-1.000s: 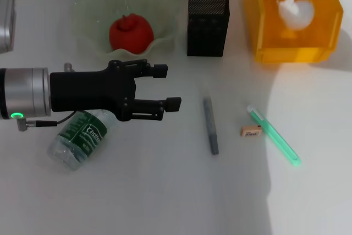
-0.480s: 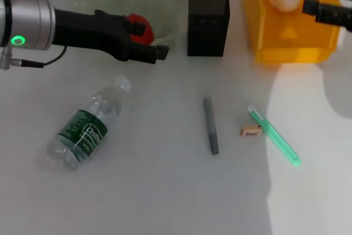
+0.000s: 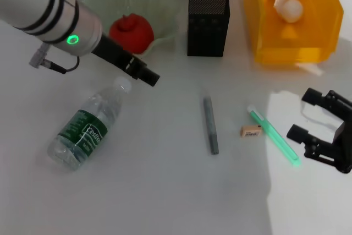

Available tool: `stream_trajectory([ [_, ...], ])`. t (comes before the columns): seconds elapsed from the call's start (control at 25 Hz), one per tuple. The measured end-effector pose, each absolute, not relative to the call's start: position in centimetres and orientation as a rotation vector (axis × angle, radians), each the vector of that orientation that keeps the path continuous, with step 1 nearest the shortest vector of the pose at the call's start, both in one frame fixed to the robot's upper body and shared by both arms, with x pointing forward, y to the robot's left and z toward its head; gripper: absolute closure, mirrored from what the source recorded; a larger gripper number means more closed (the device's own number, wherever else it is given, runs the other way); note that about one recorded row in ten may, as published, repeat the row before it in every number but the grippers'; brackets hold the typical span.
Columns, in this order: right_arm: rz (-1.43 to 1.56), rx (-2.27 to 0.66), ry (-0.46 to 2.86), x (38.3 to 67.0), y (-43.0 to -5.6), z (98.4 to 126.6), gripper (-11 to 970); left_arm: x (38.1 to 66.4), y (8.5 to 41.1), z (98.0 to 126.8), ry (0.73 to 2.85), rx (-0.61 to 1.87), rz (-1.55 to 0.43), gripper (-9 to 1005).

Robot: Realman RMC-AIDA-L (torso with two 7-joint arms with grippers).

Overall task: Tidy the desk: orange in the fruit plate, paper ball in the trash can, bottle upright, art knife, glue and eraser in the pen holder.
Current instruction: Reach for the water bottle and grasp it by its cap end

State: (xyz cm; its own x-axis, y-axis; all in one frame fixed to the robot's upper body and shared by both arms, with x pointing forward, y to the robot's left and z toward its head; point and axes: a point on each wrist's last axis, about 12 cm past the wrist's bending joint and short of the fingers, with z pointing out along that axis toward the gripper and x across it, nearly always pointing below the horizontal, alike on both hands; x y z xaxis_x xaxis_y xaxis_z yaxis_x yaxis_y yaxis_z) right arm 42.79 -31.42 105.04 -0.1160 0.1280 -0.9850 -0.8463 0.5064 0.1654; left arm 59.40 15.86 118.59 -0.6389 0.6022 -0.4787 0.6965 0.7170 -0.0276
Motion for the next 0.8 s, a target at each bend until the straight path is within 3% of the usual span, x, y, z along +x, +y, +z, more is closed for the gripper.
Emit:
stream_trajectory([
  [0.28, 1.017, -0.717, 1.518, 43.3, -28.6, 103.3, 118, 60.6, 15.3, 115.5, 2.608, 0.975, -0.160, 163],
  [0.8, 1.014, -0.707, 1.537, 43.8, -28.2, 103.0, 119, 61.4, 16.5, 112.8, 2.637, 0.926, -0.080, 165],
])
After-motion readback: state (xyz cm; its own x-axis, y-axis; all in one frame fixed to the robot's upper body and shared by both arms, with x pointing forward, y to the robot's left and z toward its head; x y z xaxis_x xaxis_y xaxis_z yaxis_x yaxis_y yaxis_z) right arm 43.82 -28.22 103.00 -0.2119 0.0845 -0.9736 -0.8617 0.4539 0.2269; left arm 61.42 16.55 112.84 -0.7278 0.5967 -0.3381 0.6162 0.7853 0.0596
